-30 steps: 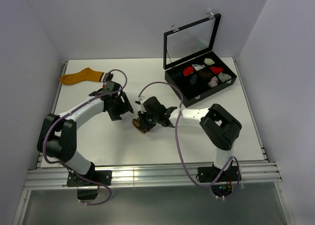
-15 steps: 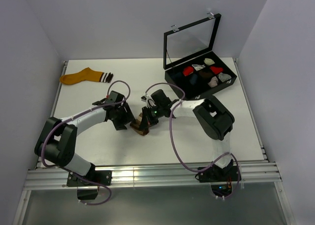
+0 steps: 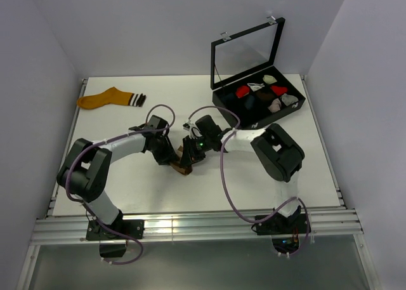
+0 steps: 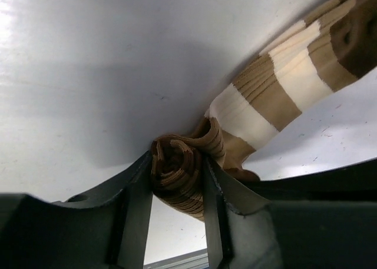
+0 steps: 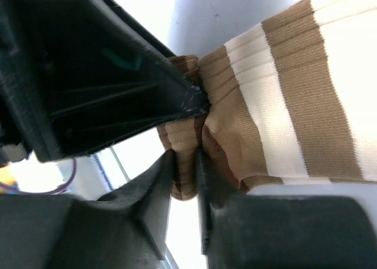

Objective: Roll the socks
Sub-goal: Roll the sock at the center of the board.

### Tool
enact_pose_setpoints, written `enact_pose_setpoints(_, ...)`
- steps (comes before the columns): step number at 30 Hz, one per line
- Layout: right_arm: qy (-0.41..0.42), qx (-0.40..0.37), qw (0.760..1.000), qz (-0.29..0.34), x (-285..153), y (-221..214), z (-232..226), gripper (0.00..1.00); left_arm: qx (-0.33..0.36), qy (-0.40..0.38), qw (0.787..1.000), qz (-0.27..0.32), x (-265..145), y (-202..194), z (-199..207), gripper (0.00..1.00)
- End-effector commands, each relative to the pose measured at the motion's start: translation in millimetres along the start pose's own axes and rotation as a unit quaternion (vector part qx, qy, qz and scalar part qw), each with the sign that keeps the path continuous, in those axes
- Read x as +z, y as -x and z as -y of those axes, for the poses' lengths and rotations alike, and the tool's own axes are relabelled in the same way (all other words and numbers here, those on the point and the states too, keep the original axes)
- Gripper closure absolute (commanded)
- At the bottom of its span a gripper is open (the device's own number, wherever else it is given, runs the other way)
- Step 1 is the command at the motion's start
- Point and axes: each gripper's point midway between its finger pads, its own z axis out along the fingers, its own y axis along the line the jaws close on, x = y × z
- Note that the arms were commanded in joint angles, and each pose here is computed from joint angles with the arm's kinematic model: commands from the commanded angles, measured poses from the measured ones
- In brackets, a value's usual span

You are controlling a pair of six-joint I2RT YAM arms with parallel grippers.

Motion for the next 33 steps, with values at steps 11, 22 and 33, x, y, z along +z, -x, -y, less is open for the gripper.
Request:
enact_pose_setpoints(11,-0.201,-0.241,0.935,0.168,-62,38,-25,0.51,0.075,0.051,0.995,-0.039,14,6,1,0.65)
enact_pose_setpoints(22,-0.311,-0.347,0.871,0.158,-22,21,-32,0.46,0.097,0.052,0.993,-0.051,17,9,7,0.65)
enact_pose_setpoints(33,-0.348,-0.376,0.849,0.132,5,10,-9,0.47,0.108,0.052,0.991,-0.062,18,6,5,0.65)
